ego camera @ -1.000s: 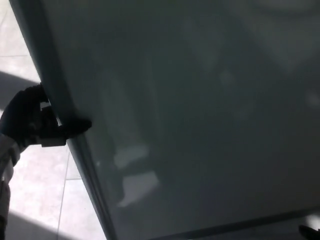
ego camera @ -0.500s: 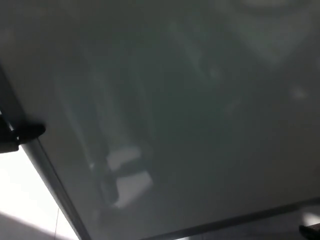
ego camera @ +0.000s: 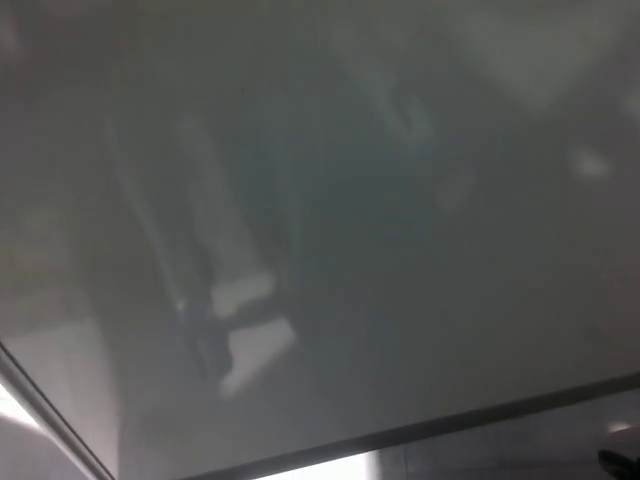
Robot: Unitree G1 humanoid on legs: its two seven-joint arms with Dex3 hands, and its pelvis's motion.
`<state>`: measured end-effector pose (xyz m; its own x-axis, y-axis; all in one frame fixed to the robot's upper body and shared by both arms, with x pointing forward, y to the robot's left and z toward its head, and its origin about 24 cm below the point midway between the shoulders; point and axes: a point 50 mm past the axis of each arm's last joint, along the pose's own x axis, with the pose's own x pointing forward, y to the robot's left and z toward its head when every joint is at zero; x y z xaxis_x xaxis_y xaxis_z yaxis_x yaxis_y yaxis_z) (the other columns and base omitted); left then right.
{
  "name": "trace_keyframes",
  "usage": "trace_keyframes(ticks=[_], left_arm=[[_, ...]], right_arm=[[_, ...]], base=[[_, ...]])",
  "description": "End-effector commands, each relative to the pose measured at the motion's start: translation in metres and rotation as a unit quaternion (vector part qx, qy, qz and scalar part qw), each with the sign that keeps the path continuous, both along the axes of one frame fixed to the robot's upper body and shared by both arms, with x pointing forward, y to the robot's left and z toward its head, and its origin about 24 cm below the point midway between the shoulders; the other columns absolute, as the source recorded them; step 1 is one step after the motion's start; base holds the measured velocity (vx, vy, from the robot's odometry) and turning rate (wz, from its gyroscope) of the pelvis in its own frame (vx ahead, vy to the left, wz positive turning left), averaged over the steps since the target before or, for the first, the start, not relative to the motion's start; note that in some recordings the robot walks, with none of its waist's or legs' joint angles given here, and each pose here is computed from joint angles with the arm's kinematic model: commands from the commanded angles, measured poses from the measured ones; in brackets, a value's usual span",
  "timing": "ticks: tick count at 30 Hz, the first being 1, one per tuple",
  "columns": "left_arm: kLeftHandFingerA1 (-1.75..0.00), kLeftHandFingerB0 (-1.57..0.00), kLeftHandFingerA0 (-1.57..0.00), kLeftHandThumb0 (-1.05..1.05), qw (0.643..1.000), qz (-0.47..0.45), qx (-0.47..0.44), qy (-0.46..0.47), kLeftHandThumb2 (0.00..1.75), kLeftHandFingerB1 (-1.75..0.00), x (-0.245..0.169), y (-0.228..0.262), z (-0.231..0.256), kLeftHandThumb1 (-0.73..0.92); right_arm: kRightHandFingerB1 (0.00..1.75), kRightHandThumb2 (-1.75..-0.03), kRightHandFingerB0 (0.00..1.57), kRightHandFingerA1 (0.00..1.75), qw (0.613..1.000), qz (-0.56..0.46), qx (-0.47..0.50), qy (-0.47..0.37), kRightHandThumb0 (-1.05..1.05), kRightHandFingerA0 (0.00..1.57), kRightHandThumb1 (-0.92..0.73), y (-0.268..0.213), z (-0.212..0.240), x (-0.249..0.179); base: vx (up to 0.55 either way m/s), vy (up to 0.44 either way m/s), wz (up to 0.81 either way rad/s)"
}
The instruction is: A white board is being place on the right hand side and parallel to the robot and the robot uses its left hand to grab on the leftside of the whiteboard and drag the whiteboard from the right hand side to the left hand side
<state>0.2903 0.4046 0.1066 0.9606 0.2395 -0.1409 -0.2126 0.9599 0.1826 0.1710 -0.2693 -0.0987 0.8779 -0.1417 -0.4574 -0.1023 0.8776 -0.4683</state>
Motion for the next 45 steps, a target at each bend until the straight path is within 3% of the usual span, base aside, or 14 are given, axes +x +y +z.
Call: trace_keyframes(ticks=[1,11,13,15,16,17,19,21,22,32,33,34,36,45], left_arm=[[-1.75,-0.58,-0.66,-0.1,0.994,0.04,0.061,-0.085,0.58,-1.67,-0.007,0.024,0.052,0.62],[-1.74,-0.72,-0.73,-0.21,0.992,0.075,0.057,-0.079,0.53,-1.53,-0.025,0.046,0.061,0.57],[-1.36,-0.94,-1.1,-0.28,0.992,0.083,0.064,-0.076,0.78,-1.22,-0.03,0.05,0.064,0.39],[-1.36,-0.94,-1.09,-0.27,0.992,0.079,0.058,-0.083,0.78,-1.22,-0.033,0.053,0.066,0.39],[-1.75,-0.72,-0.73,-0.2,0.991,0.081,0.059,-0.084,0.54,-1.54,-0.033,0.053,0.067,0.57],[-1.36,-0.93,-1.06,-0.3,0.991,0.084,0.061,-0.082,0.77,-1.25,-0.034,0.055,0.068,0.38],[-1.75,-0.7,-0.72,-0.21,0.991,0.089,0.062,-0.078,0.53,-1.57,-0.036,0.057,0.068,0.56],[-1.36,-0.93,-1.06,-0.3,0.99,0.095,0.067,-0.075,0.76,-1.25,-0.038,0.058,0.069,0.39],[-1.75,-0.72,-0.7,-0.2,0.99,0.095,0.068,-0.073,0.54,-1.52,-0.039,0.059,0.07,0.58],[-1.74,-0.7,-0.69,-0.2,0.991,0.086,0.063,-0.077,0.53,-1.55,-0.036,0.056,0.067,0.54],[-1.04,-0.78,-0.81,-0.31,0.991,0.084,0.055,-0.084,0.82,-0.91,-0.035,0.056,0.067,0.41],[-1.04,-0.78,-0.81,-0.31,0.992,0.083,0.056,-0.081,0.82,-0.91,-0.035,0.056,0.068,0.41],[-0.01,0.0,0.0,-0.77,0.998,0.005,0.045,-0.037,0.8,0.0,-0.035,0.051,0.066,0.48],[0.0,0.0,0.0,-0.85,0.997,-0.054,0.054,0.0,0.84,0.0,-0.038,0.05,0.068,0.47]], right_arm=[[0.29,-0.64,0.16,0.36,1.0,-0.005,-0.001,0.002,-0.59,0.3,-0.87,-0.001,-0.001,-0.002],[0.4,-0.92,0.1,0.45,1.0,-0.001,-0.004,0.001,-0.65,0.22,-0.72,0.002,-0.001,0.0],[0.39,-0.92,0.1,0.45,1.0,0.0,-0.005,0.001,-0.64,0.22,-0.72,0.002,-0.001,0.001],[0.4,-0.93,0.1,0.46,1.0,0.004,-0.012,0.001,-0.64,0.23,-0.73,0.003,-0.001,0.002],[0.4,-0.93,0.1,0.45,1.0,0.004,-0.013,0.001,-0.64,0.23,-0.73,0.003,-0.001,0.002],[0.4,-0.93,0.1,0.46,1.0,0.003,-0.012,0.001,-0.65,0.23,-0.72,0.003,-0.001,0.002],[0.4,-0.92,0.11,0.46,1.0,0.003,-0.012,0.0,-0.64,0.23,-0.72,0.003,-0.001,0.002],[0.29,-0.65,0.16,0.36,1.0,0.004,-0.014,0.002,-0.58,0.31,-0.88,0.003,-0.001,0.002],[0.29,-0.65,0.16,0.36,1.0,0.004,-0.014,0.001,-0.58,0.31,-0.88,0.003,-0.001,0.001],[0.4,-0.92,0.11,0.46,1.0,0.003,-0.012,-0.001,-0.64,0.24,-0.71,0.005,-0.002,0.0],[0.4,-0.92,0.11,0.46,1.0,0.003,-0.012,-0.002,-0.63,0.23,-0.72,0.005,-0.002,0.001],[0.4,-0.92,0.11,0.46,1.0,0.003,-0.012,-0.003,-0.63,0.23,-0.72,0.005,-0.001,0.001],[0.4,-0.92,0.11,0.46,1.0,0.003,-0.013,-0.002,-0.64,0.23,-0.72,0.005,-0.002,0.0],[0.29,-0.65,0.17,0.36,1.0,0.004,-0.014,-0.002,-0.58,0.31,-0.88,0.004,-0.001,0.003]], base=[[0.0,0.0,0.0],[0.0,0.0,0.0],[0.0,0.0,0.0],[0.0,0.0,0.0],[0.0,0.0,0.0],[0.0,0.0,0.0],[0.0,0.0,0.0],[0.0,0.0,0.0],[0.0,0.0,0.0],[0.0,0.0,0.0],[0.0,0.0,0.0],[0.0,0.0,0.0],[0.0,0.0,0.0],[0.0,0.0,0.0]])
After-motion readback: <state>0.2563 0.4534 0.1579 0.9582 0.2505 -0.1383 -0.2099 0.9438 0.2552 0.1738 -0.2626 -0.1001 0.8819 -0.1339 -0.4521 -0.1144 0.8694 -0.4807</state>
